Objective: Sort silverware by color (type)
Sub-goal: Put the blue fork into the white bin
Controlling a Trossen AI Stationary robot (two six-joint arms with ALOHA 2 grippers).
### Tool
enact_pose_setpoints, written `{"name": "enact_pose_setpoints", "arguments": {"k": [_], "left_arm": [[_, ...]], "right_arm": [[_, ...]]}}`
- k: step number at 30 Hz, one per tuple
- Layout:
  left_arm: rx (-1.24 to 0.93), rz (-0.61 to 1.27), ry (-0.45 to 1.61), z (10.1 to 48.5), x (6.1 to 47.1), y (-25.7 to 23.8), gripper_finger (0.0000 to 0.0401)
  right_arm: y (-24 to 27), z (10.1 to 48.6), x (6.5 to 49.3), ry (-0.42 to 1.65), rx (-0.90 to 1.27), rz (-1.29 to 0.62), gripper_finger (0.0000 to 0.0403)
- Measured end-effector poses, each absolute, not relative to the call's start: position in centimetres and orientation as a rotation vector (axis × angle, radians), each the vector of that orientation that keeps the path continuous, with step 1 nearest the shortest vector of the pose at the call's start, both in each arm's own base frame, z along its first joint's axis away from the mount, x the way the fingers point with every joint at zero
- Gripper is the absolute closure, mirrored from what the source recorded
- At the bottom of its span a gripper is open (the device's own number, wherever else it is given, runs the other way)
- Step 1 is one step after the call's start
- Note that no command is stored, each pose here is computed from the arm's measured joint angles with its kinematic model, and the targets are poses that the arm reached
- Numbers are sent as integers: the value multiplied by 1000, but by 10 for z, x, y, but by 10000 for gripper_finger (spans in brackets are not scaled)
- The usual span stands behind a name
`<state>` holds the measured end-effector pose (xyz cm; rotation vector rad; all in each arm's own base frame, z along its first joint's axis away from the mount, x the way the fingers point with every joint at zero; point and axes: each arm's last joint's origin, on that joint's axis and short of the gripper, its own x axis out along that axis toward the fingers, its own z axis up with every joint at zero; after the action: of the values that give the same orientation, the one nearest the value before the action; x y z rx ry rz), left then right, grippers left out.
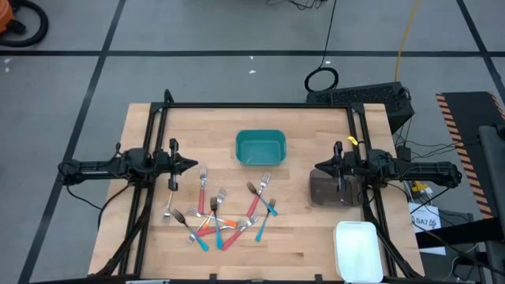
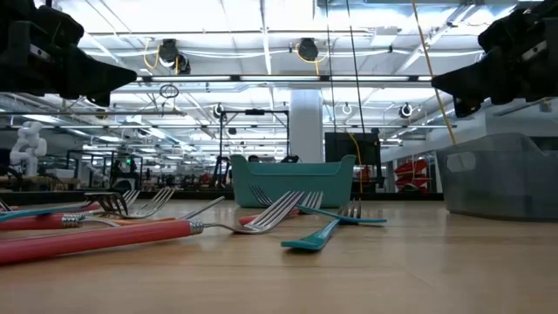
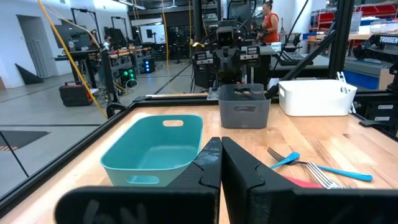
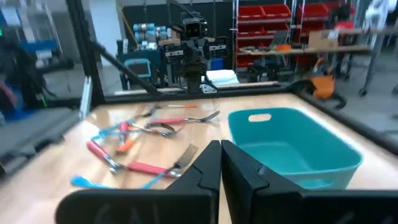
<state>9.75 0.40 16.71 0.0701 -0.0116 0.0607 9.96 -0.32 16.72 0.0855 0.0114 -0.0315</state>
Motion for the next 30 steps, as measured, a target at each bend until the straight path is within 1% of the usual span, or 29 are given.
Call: {"name": "enact_pose_setpoints", "arguments": {"k": [4,5,8,14,21,26,30], "left_arm": [[70,61,-12,167,97,4,396],[70,61,-12,167,97,4,396],[70,61,-13,167,97,4,396],[70,61,-23,168,98,4,396],[70,62,-27,168,98,4,396],[67,62,-27,168,98,4,396],[68,62,-27,168,98,4,396]], "right_arm": [[-1,165,101,56,88,25,400],[0,171,101,50,88,36,401],[2,201,101,3,91,54,401],[5,251,116,73,119,59,402],[9,297,157,215,115,61,402],[13,313,190,308,99,8,402],[17,318,212,410,122,-48,402]]}}
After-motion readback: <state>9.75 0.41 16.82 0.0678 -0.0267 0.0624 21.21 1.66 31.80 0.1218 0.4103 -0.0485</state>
